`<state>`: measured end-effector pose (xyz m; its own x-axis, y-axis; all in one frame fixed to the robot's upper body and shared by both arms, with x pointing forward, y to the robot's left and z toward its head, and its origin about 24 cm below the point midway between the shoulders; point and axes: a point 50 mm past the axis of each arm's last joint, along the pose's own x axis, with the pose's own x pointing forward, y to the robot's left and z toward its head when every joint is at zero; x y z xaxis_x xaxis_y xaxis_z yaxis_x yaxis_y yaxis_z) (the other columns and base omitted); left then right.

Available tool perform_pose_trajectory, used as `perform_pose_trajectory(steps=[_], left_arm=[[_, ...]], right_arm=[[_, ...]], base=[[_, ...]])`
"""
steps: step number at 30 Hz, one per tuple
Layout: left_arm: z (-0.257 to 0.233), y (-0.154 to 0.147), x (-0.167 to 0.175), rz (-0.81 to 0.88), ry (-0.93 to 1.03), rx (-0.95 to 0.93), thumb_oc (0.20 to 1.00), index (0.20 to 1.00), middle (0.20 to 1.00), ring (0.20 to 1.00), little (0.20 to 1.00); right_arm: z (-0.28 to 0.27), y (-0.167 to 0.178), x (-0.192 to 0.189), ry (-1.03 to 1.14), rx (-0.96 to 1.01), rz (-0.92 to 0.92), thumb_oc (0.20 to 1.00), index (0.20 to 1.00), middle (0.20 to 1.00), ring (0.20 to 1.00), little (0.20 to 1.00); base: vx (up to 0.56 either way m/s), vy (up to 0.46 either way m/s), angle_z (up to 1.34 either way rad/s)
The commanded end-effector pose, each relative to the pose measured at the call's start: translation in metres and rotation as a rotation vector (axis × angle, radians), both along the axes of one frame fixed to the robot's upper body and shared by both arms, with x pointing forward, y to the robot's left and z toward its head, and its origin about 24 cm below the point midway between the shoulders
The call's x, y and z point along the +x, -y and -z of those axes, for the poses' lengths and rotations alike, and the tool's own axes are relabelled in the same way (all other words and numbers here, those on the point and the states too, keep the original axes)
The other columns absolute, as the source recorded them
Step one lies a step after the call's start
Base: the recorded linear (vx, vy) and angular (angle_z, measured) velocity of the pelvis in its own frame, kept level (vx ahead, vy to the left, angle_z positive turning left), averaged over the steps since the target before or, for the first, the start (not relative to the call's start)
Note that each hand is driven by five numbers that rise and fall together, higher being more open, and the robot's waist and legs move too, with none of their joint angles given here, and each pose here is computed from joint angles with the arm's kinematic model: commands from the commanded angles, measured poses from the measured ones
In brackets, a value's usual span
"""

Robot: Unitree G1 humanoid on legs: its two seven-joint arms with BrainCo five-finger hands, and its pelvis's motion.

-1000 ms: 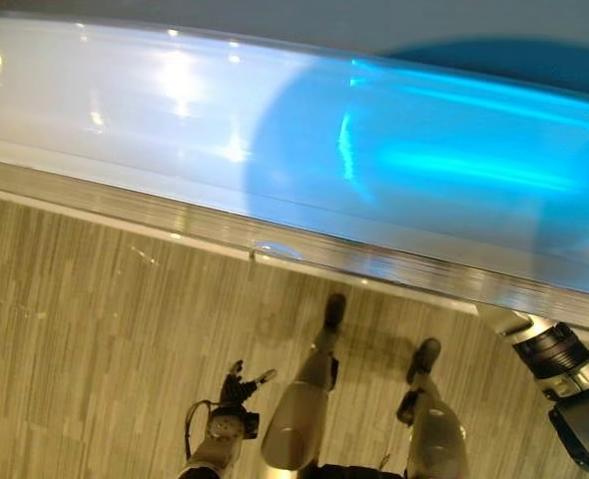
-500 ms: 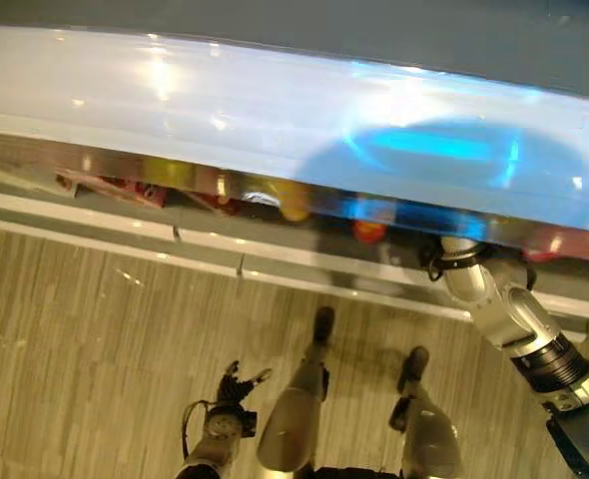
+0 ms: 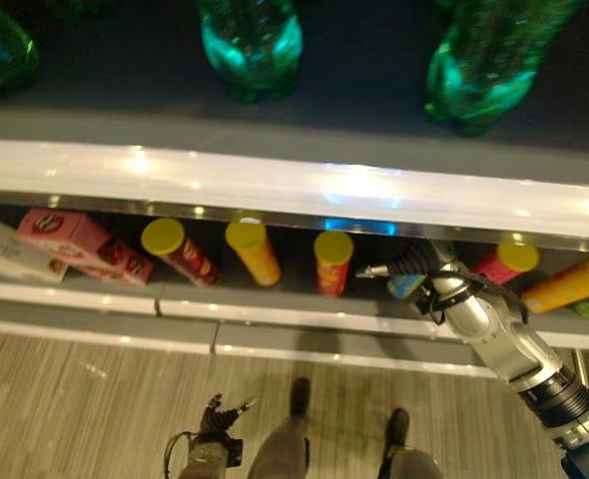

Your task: Put the goods on the table back onto the shelves and tidy them up.

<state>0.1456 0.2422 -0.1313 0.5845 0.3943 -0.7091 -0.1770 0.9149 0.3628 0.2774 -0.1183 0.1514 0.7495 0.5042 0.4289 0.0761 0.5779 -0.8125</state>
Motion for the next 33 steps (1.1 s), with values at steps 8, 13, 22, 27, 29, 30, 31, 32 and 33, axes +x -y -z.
perform_pose_trajectory(steps=[8,13,22,27,29,30,31,32,33], left_arm=[[0.003,-0.003,-0.006,0.137,-0.057,0.049,1.000,1.000,1.000,1.000,1.000],[0.001,-0.004,-0.004,0.143,-0.047,0.058,1.000,1.000,1.000,1.000,1.000],[0.001,-0.011,-0.009,0.128,-0.062,0.071,1.000,1.000,1.000,1.000,1.000],[-0.002,-0.013,-0.006,0.123,-0.043,0.062,1.000,1.000,1.000,1.000,1.000],[-0.009,-0.015,0.004,0.140,-0.004,0.067,1.000,1.000,1.000,1.000,1.000],[-0.012,-0.017,0.008,0.149,0.008,0.073,1.000,1.000,1.000,1.000,1.000],[-0.012,-0.017,0.008,0.149,0.009,0.074,1.000,1.000,1.000,1.000,1.000],[-0.016,-0.023,0.011,0.135,0.023,0.083,1.000,1.000,1.000,1.000,1.000],[-0.017,-0.026,0.011,0.127,0.030,0.087,1.000,1.000,1.000,1.000,1.000]], right_arm=[[0.006,0.050,-0.011,-0.020,0.028,0.164,1.000,1.000,1.000,1.000,1.000],[0.007,0.083,-0.023,0.037,0.045,0.340,1.000,1.000,1.000,1.000,1.000],[0.013,0.133,-0.046,0.073,0.148,0.624,1.000,1.000,1.000,1.000,1.000],[0.022,0.144,-0.049,0.026,0.229,0.679,1.000,1.000,1.000,1.000,1.000],[0.019,0.147,-0.046,0.042,0.266,0.691,1.000,1.000,1.000,1.000,1.000],[0.017,0.147,-0.045,0.046,0.287,0.688,1.000,1.000,1.000,1.000,1.000],[0.017,0.147,-0.045,0.046,0.287,0.688,1.000,1.000,1.000,1.000,1.000],[0.014,0.150,-0.045,0.062,0.302,0.696,1.000,1.000,1.000,1.000,1.000],[0.009,0.153,-0.044,0.082,0.290,0.707,1.000,1.000,1.000,1.000,1.000]], base=[[0.06,0.036,-0.22],[0.03,0.050,-0.15],[0.00,0.079,-0.22],[-0.03,0.068,-0.42],[-0.14,-0.042,-0.66],[-0.12,-0.087,-1.35],[-0.14,-0.165,-1.45],[-0.16,-0.194,-1.05],[-0.21,-0.272,-0.48]])
